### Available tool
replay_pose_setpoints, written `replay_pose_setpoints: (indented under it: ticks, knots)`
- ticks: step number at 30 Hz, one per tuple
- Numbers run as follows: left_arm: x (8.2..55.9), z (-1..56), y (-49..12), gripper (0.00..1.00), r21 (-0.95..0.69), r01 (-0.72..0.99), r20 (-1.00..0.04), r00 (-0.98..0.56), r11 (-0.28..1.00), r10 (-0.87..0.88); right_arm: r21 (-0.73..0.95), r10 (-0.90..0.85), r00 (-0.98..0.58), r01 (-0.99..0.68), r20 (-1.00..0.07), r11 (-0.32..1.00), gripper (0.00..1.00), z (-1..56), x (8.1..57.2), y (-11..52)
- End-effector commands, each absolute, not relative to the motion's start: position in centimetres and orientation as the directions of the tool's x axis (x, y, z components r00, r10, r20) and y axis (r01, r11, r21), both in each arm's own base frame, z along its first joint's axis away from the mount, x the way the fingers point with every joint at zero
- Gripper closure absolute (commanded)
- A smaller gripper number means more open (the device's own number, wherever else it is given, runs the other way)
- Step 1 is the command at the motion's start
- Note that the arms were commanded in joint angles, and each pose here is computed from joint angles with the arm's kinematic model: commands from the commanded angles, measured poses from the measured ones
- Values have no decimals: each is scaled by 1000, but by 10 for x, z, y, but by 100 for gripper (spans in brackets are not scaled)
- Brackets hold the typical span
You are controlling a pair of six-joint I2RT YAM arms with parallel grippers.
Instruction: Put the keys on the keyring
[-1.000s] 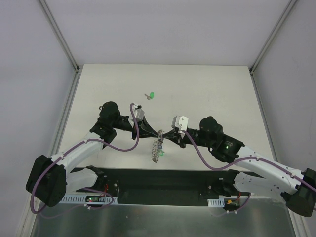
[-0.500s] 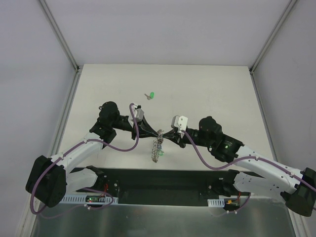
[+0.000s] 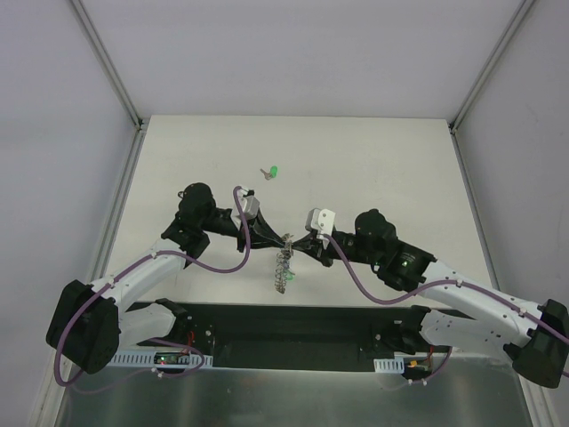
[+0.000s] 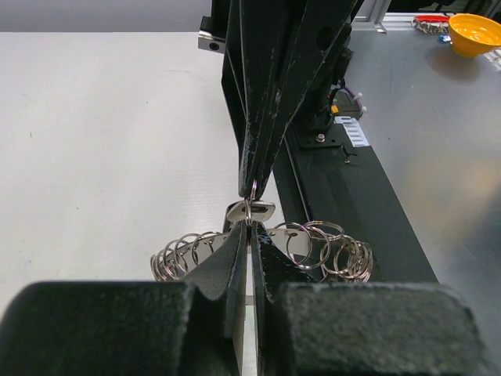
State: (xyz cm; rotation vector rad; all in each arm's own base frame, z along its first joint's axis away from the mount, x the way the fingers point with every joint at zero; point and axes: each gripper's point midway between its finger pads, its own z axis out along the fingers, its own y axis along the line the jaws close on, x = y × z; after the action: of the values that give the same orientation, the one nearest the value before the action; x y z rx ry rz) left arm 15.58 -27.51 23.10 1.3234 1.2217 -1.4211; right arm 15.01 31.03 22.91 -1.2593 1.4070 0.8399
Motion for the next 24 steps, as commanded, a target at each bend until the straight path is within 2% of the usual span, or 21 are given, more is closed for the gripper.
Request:
replay_pose_setpoints:
  ticks: [1,14,24]
  knots:
    - [151,260,-275,100,26,971,-1000,22,-238,-20,-126,-221,83,-974,-972,186,99,241,148,319]
    - [152,261,-278,100,0,972,-1000,-4,-233,-16,-130,-212,92,-976,-973,176,99,245,147,320]
    - [166,263,-283,100,-82,991,-997,-82,-108,9,-166,-243,118,-968,-963,187,99,242,148,318]
